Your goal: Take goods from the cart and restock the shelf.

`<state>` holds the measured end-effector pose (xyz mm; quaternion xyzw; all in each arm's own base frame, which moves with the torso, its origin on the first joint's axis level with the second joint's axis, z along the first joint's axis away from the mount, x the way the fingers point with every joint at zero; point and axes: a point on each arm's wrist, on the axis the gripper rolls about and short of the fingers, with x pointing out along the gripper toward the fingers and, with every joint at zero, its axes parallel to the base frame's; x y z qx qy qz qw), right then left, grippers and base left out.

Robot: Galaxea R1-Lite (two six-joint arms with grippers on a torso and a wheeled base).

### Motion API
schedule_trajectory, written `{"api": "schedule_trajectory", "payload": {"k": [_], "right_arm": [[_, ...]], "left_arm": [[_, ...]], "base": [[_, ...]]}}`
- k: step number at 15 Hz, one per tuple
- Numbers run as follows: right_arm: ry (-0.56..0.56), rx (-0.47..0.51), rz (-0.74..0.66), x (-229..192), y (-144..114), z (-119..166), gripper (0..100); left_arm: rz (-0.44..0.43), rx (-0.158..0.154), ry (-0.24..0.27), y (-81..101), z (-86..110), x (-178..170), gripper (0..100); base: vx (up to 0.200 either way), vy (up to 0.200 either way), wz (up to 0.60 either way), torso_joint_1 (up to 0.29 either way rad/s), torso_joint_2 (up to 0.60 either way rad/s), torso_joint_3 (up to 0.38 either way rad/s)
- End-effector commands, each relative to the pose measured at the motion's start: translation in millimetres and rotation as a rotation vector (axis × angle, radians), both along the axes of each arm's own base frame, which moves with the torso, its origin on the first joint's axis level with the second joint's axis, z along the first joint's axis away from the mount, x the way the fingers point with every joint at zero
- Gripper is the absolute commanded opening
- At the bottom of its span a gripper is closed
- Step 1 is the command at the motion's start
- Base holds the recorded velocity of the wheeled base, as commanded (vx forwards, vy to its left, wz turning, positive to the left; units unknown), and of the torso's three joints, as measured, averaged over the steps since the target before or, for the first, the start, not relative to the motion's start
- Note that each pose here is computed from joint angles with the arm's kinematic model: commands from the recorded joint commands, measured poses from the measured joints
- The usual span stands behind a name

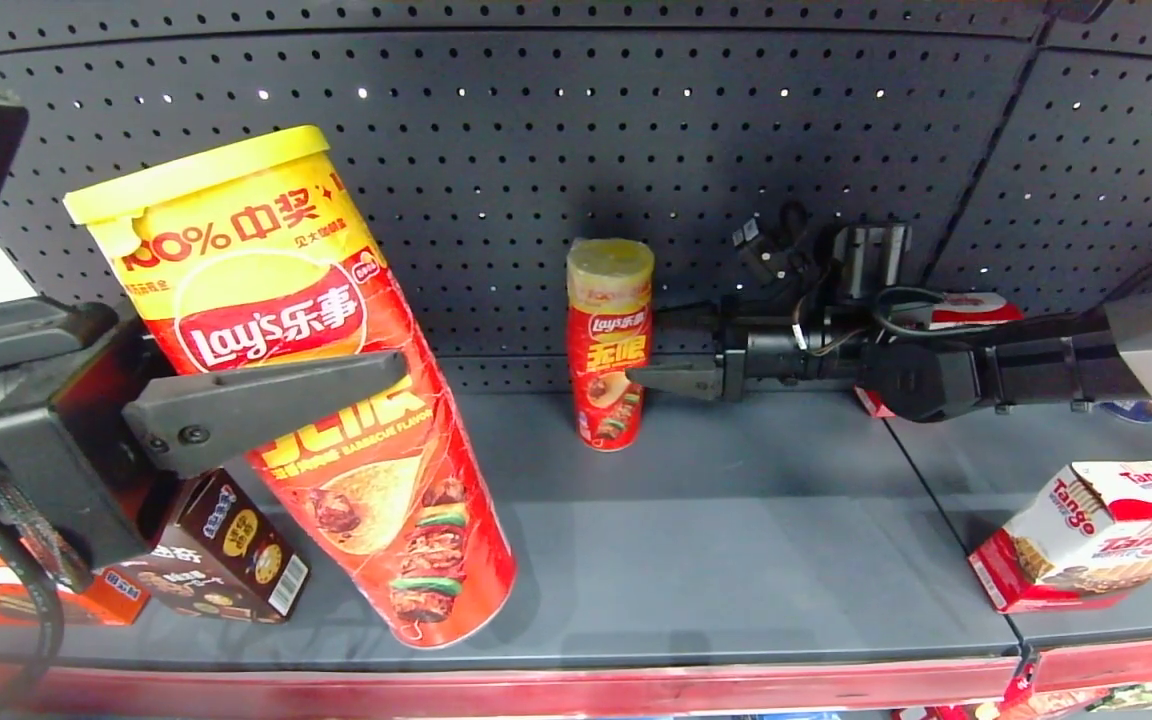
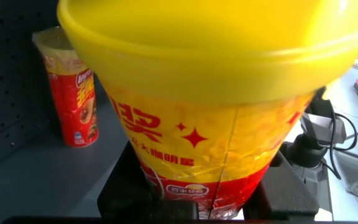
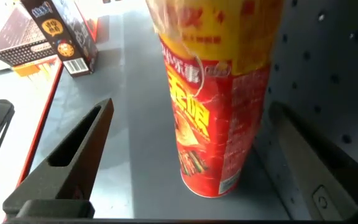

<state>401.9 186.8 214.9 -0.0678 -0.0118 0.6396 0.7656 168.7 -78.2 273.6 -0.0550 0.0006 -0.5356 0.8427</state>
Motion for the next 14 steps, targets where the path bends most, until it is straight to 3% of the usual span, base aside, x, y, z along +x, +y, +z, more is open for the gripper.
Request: {"api": "schedule_trajectory", "payload": {"k": [1,14], "right_arm": [[0.008,-0.004,0.004,3,3,-6,100],[0.018,-0.018,-0.004,23,37,-50,100]], "left_arm": [[0.006,-0.001,0.000,1.3,0.1,0,0],[0.014,0.002,0.004,2.8,-1.8,0,0]], "base": [[0.000,0.000,0.00,0.000,0.00,0.000],[0.000,0.000,0.00,0.000,0.00,0.000]]}}
